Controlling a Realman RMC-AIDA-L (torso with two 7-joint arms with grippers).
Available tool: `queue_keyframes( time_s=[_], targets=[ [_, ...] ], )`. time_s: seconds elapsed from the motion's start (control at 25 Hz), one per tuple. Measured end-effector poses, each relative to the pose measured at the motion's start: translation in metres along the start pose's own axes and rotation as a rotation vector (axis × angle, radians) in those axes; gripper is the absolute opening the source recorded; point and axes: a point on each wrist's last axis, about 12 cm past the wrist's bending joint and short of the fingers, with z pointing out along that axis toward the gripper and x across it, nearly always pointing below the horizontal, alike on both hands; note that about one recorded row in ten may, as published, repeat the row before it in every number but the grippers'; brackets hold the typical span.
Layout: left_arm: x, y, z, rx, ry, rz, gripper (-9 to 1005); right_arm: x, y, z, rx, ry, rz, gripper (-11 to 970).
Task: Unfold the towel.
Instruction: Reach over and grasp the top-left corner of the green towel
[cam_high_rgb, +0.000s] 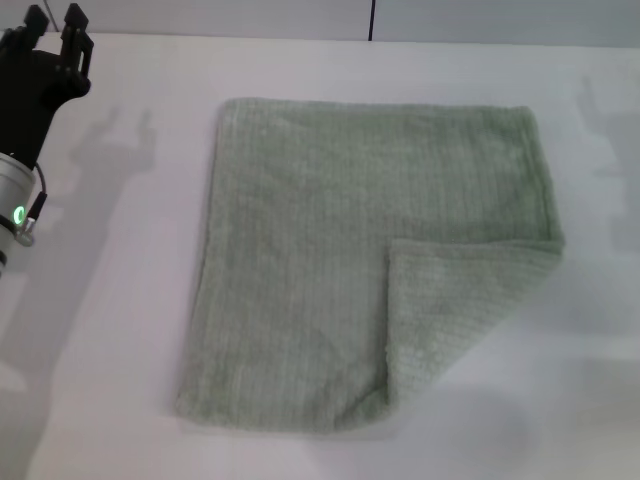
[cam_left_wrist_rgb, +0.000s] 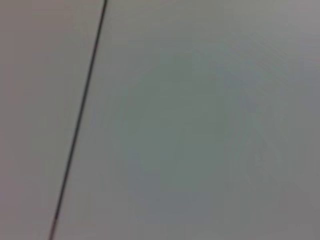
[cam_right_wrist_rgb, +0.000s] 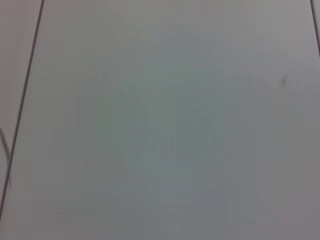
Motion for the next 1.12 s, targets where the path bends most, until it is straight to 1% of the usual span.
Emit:
queue_keyframes(
  time_s=[0.2, 0.32, 0.36, 0.4, 0.44, 0.52, 0.56, 0.64, 0.72, 0.76, 0.8, 0.84, 0.96, 1.12],
  targets=[
    [0.001, -0.009, 0.003, 0.044, 0.008, 0.002, 402, 0.001, -0.001, -0.001, 0.001, 0.004, -0.003, 751],
    [0.001, -0.010, 0.004, 0.049, 0.007, 0.001, 254, 0.001, -0.001, -0.001, 0.002, 0.008, -0.005, 751],
    [0.001, -0.014, 0.005, 0.069, 0.008, 0.000, 205, 0.001, -0.002, -0.001, 0.002, 0.009, -0.006, 751],
    [0.001, -0.014, 0.005, 0.069, 0.008, 0.000, 156, 0.002, -0.002, -0.001, 0.003, 0.010, -0.007, 751],
    [0.001, -0.017, 0.006, 0.085, 0.009, -0.003, 107, 0.002, -0.002, -0.001, 0.003, 0.010, -0.007, 751],
    [0.001, -0.017, 0.006, 0.085, 0.009, -0.003, 87, 0.002, -0.002, -0.001, 0.003, 0.011, -0.007, 752],
    [0.002, -0.021, 0.006, 0.102, 0.011, -0.013, 77, 0.002, -0.002, -0.001, 0.003, 0.012, -0.008, 752],
    [0.004, -0.029, 0.010, 0.149, 0.042, -0.081, 57, 0.002, -0.003, -0.001, 0.003, 0.012, -0.008, 752],
    [0.004, -0.029, 0.010, 0.149, 0.042, -0.081, 38, 0.002, -0.002, -0.001, 0.003, 0.011, -0.008, 752],
    [0.005, -0.031, 0.012, 0.158, 0.056, -0.100, 28, 0.001, -0.002, -0.001, 0.002, 0.010, -0.007, 752],
    [0.010, -0.038, 0.016, 0.184, 0.102, -0.129, 18, 0.001, -0.002, 0.000, 0.001, 0.009, -0.007, 752],
    [0.010, -0.038, 0.016, 0.184, 0.102, -0.129, 8, 0.001, -0.002, 0.000, 0.001, 0.009, -0.007, 752],
    [0.018, -0.046, 0.022, 0.205, 0.196, -0.155, -2, 0.000, 0.000, 0.002, -0.002, 0.005, -0.006, 752],
    [0.023, -0.050, 0.025, 0.209, 0.242, -0.166, -2, 0.000, 0.000, 0.003, -0.004, 0.002, -0.004, 752]
  ],
)
